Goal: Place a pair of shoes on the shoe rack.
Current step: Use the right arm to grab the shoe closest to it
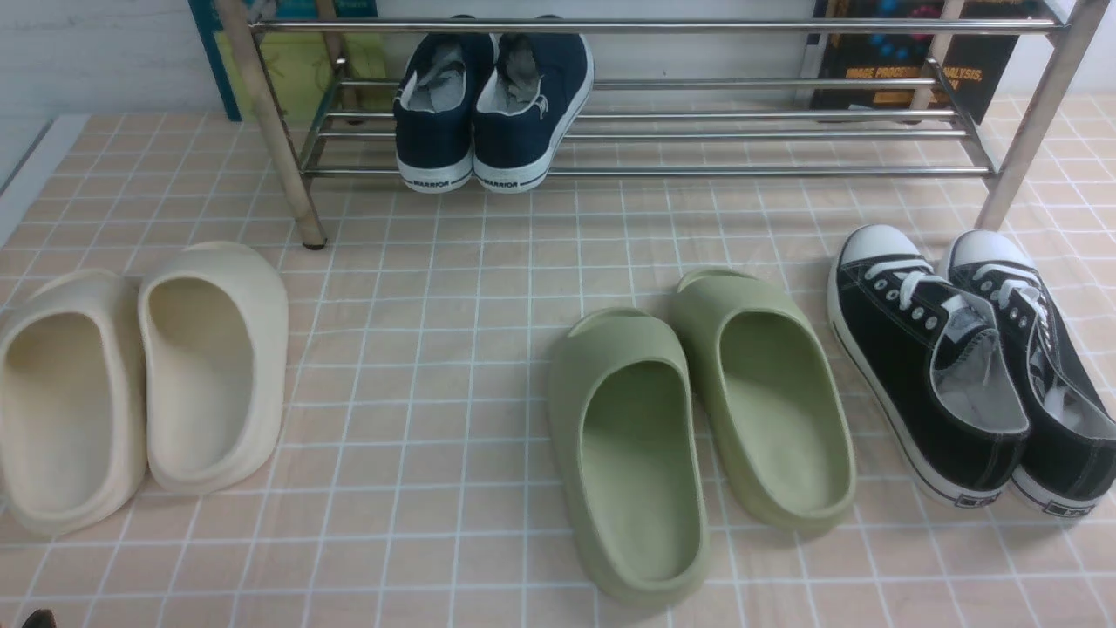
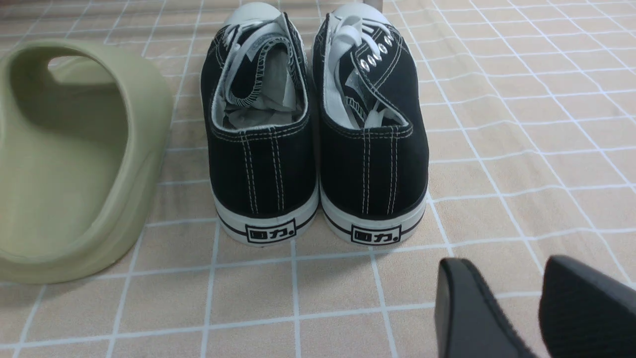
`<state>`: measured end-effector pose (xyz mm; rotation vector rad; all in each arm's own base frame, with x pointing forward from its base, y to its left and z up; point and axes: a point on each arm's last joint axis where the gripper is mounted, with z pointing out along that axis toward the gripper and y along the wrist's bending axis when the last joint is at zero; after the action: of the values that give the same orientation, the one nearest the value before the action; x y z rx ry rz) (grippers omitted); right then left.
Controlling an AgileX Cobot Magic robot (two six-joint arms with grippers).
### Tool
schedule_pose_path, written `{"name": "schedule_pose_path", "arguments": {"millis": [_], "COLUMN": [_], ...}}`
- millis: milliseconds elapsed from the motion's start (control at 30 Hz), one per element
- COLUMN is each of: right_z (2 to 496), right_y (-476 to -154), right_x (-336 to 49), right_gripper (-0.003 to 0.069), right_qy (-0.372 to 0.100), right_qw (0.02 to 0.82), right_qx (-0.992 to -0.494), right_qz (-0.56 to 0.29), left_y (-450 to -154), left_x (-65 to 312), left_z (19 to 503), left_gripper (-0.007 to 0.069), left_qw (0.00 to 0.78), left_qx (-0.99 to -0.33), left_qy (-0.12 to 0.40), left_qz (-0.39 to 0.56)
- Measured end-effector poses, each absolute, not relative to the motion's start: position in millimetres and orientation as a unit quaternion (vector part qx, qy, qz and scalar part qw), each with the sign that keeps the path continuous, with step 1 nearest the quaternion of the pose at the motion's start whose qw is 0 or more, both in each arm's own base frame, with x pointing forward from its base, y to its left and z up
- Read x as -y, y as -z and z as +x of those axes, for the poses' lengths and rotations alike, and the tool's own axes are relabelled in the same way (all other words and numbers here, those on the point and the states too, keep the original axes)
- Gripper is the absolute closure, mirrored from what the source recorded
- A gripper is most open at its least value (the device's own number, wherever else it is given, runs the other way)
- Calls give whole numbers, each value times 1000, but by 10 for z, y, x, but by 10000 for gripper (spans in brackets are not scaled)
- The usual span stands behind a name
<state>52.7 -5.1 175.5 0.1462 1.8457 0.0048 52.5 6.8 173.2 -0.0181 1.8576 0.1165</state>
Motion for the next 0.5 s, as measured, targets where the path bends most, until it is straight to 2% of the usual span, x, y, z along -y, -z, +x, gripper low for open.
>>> {"name": "schedule_pose_path", "arguments": {"millis": [500], "right_z": [527], "right_y": [-1755], "right_x": [51], "right_gripper": [420], "right_qy": [-2], "right_qw": [601], "right_qx": [-797], "right_qz": [63], "left_y": [-1733], "left_x": [-79], "left_z": [525], "left_gripper": [388], "left_qw": [596], "left_qx": [-800], "left_qy": [-65], "left_qz": [1]}}
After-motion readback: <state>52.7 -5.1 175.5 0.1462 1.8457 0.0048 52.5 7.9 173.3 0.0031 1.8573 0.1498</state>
